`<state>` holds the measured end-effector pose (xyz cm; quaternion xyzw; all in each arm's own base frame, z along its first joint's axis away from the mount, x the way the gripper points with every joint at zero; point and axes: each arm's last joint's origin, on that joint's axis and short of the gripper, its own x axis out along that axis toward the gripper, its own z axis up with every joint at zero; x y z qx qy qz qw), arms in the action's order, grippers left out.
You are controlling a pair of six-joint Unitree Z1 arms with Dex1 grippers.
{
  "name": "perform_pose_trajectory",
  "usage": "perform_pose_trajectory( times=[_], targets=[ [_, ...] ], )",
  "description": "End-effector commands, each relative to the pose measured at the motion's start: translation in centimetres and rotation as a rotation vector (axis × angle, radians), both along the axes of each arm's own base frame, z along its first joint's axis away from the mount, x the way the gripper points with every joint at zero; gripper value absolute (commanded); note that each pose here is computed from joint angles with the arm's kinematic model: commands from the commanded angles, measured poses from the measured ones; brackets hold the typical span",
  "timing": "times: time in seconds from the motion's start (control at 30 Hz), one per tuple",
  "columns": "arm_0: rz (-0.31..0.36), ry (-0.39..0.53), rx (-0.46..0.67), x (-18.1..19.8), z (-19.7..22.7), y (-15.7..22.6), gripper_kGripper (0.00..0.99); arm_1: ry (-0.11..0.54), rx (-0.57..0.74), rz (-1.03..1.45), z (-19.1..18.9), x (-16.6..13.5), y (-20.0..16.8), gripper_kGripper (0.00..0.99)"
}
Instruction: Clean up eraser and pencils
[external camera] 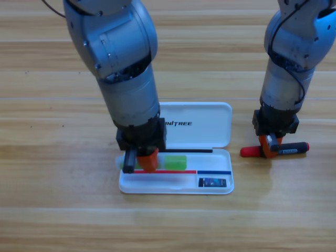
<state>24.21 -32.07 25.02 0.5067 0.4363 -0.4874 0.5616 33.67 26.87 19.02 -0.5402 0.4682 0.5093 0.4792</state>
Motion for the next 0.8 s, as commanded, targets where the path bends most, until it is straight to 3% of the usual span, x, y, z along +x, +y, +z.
perform_pose_trajectory(
  times=[0.03, 0.57, 0.8],
  targets=[
    [-0.016, 0.036, 0.020, -0.3, -2.2, -1.5, 0.000, 0.095, -0.075, -0.023, -2.8, 0.2, -1.3, 0.000],
    [-0.017, 0.045, 0.036, 0.0, -3.8, -2.5, 0.000, 0.038, 0.022, -0.024, 6.0, -3.3, -2.7, 0.000],
    [-0.007, 0.042, 0.040, 0.0, -3.9, -2.5, 0.000, 0.021, 0.038, -0.022, 7.3, -4.2, -3.0, 0.000]
  ],
)
